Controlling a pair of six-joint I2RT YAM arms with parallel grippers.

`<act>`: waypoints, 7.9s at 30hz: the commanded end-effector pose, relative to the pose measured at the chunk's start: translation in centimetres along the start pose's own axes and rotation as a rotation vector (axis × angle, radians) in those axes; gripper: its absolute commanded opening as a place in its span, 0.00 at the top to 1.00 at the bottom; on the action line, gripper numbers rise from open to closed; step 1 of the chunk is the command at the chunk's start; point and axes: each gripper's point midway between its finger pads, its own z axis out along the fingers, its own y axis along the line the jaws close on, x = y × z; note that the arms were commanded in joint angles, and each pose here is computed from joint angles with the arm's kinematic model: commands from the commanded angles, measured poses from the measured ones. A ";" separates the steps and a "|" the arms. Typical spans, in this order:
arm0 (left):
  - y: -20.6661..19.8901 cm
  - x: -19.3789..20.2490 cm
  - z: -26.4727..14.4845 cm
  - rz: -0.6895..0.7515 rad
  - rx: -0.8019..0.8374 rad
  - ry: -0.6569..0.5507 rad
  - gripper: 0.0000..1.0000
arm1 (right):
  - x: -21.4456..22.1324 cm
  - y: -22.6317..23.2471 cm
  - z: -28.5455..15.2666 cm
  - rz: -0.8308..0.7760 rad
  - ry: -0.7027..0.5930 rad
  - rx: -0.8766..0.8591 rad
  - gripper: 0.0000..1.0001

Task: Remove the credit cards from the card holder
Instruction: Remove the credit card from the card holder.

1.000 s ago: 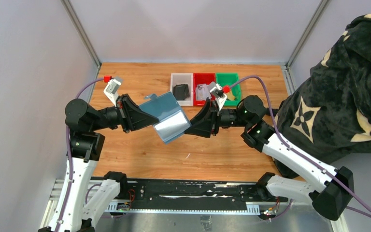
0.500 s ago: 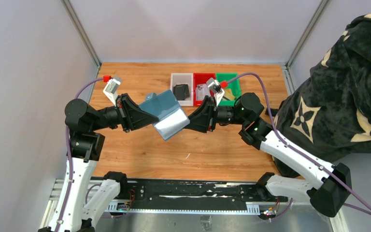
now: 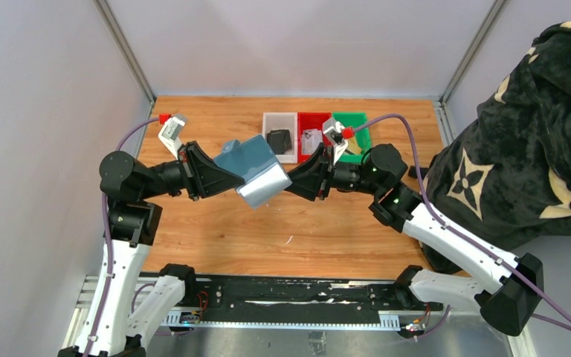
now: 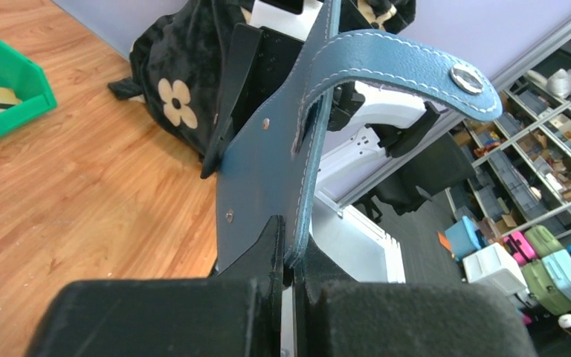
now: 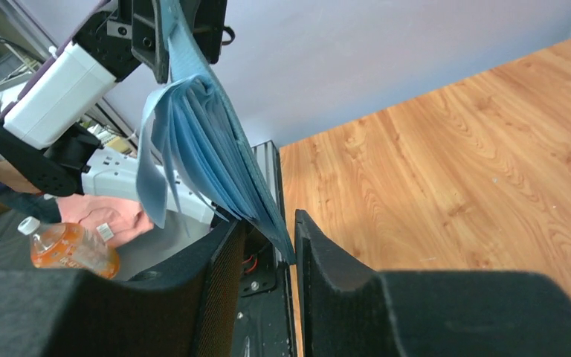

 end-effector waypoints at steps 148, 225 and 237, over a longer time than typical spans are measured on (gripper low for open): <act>3.9 4.5 -0.6 0.110 -0.088 0.083 0.37 | -2.4 2.7 4.3 0.210 -0.081 -0.132 1.00; 4.9 1.0 -0.9 -0.151 -0.239 -0.192 0.16 | -3.0 1.0 3.9 0.230 0.107 0.216 1.00; 5.2 -0.3 -0.8 -0.098 -0.242 -0.239 0.39 | -3.4 3.1 5.1 0.293 0.080 0.053 1.00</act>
